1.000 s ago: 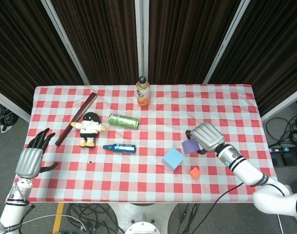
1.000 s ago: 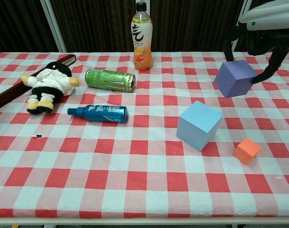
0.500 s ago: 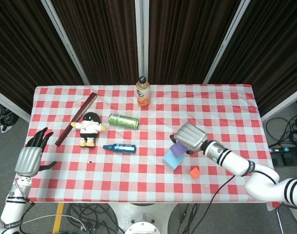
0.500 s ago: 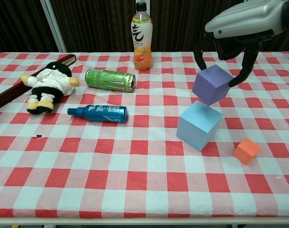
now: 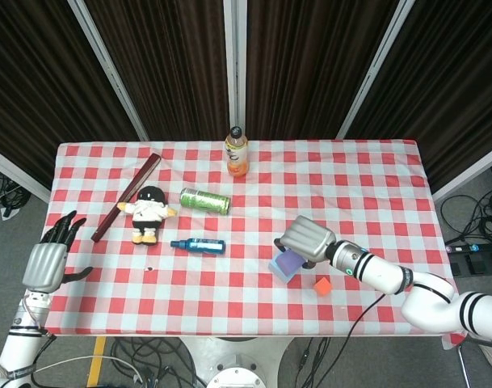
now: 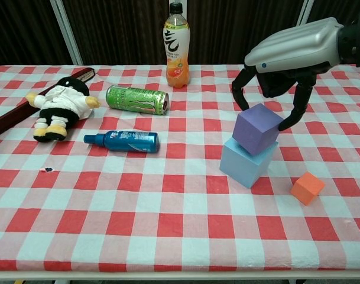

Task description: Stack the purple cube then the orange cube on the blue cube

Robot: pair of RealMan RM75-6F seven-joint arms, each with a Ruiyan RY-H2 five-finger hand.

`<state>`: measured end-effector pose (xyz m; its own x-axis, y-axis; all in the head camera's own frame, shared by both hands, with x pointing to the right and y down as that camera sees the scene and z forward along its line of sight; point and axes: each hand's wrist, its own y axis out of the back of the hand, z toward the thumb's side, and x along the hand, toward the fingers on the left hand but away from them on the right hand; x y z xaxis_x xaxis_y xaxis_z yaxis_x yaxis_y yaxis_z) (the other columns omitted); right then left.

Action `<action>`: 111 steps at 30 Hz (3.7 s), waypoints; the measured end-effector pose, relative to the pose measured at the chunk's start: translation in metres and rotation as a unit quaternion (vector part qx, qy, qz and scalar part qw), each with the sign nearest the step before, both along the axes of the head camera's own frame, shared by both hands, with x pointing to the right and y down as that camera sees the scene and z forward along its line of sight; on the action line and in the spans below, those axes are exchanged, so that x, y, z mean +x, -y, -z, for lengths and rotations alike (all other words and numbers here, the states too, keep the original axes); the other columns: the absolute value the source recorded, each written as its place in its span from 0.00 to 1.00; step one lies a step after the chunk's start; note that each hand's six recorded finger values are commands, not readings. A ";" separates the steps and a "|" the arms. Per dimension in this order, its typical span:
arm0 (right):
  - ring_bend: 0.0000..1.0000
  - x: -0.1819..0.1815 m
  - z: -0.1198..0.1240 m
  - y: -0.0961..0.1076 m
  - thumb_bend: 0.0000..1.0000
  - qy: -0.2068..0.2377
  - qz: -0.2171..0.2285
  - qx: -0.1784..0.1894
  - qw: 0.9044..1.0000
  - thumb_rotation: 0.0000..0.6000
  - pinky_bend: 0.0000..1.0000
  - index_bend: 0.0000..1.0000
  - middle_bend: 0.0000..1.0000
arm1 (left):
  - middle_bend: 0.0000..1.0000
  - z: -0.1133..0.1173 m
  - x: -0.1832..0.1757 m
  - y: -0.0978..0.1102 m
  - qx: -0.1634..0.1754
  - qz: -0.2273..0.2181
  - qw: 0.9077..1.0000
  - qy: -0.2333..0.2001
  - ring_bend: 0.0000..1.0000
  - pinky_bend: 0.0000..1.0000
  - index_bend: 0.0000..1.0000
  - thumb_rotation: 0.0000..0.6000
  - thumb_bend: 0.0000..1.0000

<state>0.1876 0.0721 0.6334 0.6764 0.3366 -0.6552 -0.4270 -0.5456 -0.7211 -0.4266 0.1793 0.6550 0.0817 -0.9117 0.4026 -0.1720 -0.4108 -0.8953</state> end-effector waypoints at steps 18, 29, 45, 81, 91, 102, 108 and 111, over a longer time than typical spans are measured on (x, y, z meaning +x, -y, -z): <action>0.94 -0.003 -0.002 0.019 0.06 -0.012 0.033 0.006 0.999 1.00 0.87 0.54 1.00 | 0.11 -0.009 -0.011 0.003 -0.005 0.014 1.000 0.010 0.08 0.21 0.16 1.00 0.00; 0.94 -0.002 -0.015 0.016 0.06 -0.006 0.041 -0.012 0.999 1.00 0.87 0.54 1.00 | 0.11 -0.012 -0.012 0.002 -0.005 0.012 1.000 0.014 0.08 0.21 0.16 1.00 0.00; 0.94 -0.006 -0.021 0.016 0.06 -0.002 0.051 -0.020 0.999 1.00 0.87 0.54 1.00 | 0.11 -0.013 -0.018 -0.001 -0.006 0.016 1.000 0.016 0.08 0.21 0.16 1.00 0.00; 0.94 0.003 -0.026 0.010 0.00 -0.035 0.057 -0.026 0.997 1.00 0.87 0.28 1.00 | 0.11 -0.015 -0.021 -0.001 -0.009 0.019 1.000 0.017 0.08 0.21 0.16 1.00 0.00; 0.94 0.001 -0.018 0.015 0.00 -0.029 0.045 -0.019 0.998 1.00 0.87 0.14 1.00 | 0.11 -0.015 -0.020 -0.001 -0.009 0.019 1.000 0.015 0.08 0.21 0.16 1.00 0.00; 0.94 0.016 0.026 0.026 0.00 -0.022 0.025 0.015 0.999 1.00 0.87 0.18 1.00 | 0.11 -0.013 -0.016 -0.002 -0.007 0.013 1.000 0.011 0.08 0.21 0.16 1.00 0.00; 0.94 0.050 0.053 0.012 0.01 -0.011 -0.067 0.008 0.998 1.00 0.87 0.47 1.00 | 0.11 -0.012 -0.013 -0.002 -0.006 0.010 1.000 0.008 0.08 0.21 0.16 1.00 0.00; 0.94 0.072 0.062 0.000 0.03 -0.025 -0.101 0.012 0.994 1.00 0.87 0.51 1.00 | 0.11 -0.013 -0.010 -0.002 -0.008 0.007 1.000 0.007 0.08 0.21 0.16 1.00 0.00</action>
